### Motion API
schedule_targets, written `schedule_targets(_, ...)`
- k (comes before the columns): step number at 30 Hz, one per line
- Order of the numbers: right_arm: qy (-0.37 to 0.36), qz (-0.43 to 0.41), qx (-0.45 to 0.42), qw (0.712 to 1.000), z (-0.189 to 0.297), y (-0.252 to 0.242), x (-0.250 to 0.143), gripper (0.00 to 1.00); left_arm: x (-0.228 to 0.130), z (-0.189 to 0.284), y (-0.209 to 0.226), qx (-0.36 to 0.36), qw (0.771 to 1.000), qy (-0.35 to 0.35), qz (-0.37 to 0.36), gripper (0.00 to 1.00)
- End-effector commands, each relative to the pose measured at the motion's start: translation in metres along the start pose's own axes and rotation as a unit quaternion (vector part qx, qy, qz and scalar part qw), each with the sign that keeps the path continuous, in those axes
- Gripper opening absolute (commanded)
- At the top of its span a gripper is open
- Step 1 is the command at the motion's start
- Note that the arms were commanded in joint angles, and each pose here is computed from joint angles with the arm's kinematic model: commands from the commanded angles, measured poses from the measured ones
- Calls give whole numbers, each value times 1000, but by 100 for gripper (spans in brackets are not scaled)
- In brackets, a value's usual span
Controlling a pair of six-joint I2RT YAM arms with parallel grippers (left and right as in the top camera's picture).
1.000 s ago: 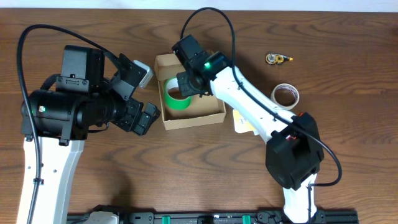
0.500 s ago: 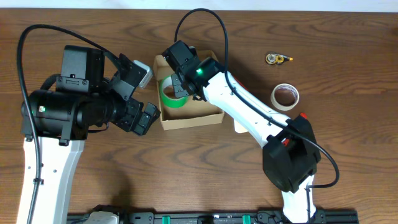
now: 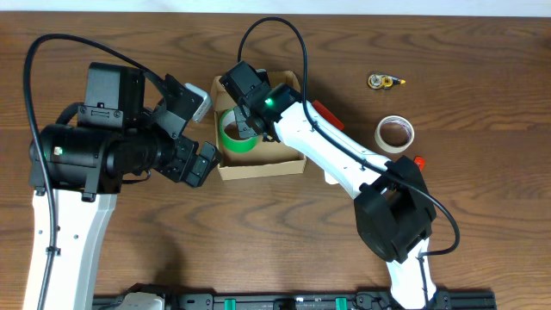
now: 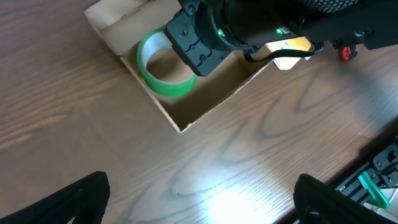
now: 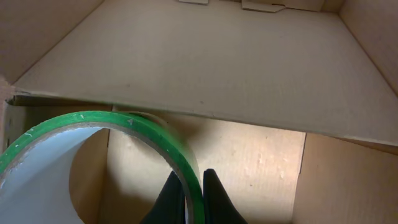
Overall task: Pack container
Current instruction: 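Carry the green tape into the box and release it, then move the right gripper over the white masking tape roll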
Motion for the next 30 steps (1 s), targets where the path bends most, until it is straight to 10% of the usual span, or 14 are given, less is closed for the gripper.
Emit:
schedule_targets(1,-4,-7,-7,1000,-3,2,0,4,2,4,0,3,1000,-6,-5,95)
schedule_targets(4,-9,-6,-4,1000,-3,5,1,38,2,4,0,3,1000,-6,-5,95)
schedule_targets(9,-11,-7,-3,1000,-3,5,2,56,2,4,0,3,1000,-6,-5,95)
schedule_targets(19,-34,9,-5,999,57,-23,12,59,2,4,0,3,1000,-6,-5,95)
schedule_targets(30,4,-103,-123,987,112,-201,-9,62,2,4,0,3,1000,-6,-5,95)
Point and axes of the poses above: each gripper's point midway between its finger pads, its own z axis back along the fingers, its own y axis along the line the jaws close on, x = y × z, the point moved 4 cm from there along z, back along the fingers, and after that the axes turned 13 degrees about z, right-handed, at the moved point
